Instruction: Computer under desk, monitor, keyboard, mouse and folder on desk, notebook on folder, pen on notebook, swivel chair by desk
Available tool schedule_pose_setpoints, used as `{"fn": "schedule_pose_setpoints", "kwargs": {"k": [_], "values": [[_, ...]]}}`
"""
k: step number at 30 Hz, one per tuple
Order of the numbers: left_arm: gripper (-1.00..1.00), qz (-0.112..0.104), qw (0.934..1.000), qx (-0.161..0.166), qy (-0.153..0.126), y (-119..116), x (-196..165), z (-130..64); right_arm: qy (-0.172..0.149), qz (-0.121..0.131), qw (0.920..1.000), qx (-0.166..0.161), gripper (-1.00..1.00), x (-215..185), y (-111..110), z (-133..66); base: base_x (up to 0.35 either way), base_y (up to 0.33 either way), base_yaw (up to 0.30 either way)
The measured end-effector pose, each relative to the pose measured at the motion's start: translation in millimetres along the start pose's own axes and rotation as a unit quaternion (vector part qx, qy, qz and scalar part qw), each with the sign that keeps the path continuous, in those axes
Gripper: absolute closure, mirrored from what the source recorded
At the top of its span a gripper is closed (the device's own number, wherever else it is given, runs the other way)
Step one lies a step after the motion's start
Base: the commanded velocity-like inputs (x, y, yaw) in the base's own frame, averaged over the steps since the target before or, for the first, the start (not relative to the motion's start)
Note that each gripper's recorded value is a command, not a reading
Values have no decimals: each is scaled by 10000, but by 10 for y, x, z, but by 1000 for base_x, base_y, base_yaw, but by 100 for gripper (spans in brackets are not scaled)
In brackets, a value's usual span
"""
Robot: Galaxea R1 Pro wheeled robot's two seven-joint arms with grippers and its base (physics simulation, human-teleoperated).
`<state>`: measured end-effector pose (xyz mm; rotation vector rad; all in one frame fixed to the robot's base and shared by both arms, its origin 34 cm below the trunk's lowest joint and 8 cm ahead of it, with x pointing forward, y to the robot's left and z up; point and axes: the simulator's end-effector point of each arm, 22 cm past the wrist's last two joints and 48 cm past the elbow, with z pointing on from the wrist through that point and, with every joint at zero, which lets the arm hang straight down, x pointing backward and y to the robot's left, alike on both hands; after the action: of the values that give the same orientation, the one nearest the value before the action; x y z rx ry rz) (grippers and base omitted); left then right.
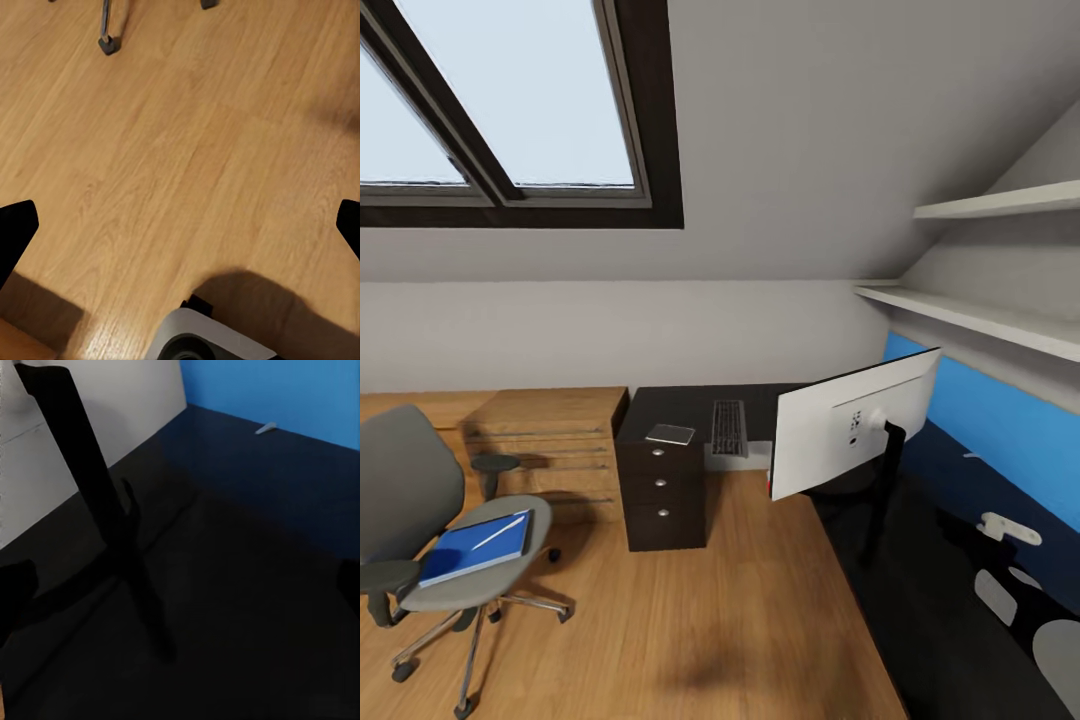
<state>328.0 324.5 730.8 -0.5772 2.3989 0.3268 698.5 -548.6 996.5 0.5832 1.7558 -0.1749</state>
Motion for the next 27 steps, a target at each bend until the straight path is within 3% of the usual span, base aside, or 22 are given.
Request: {"fn": "schedule_pose_setpoints", "kwargs": {"k": [12, 16, 20, 27], "values": [[-100, -1, 10000, 1, -2, -1, -2, 0, 63, 24, 9999, -119, -100, 100, 191, -19, 0, 0, -6], [-100, -1, 10000, 1, -2, -1, -2, 0, 68, -86, 9998, -158, -100, 108, 216, -20, 0, 0, 0], [-100, 0, 10000, 0, -3, 1, -2, 0, -29, -212, 9995, -240, -100, 94, 303, -29, 0, 0, 0], [-100, 3, 10000, -2, -5, 5, -4, 2, -148, -175, 9992, -341, -100, 122, 501, -59, 0, 0, 0]]}}
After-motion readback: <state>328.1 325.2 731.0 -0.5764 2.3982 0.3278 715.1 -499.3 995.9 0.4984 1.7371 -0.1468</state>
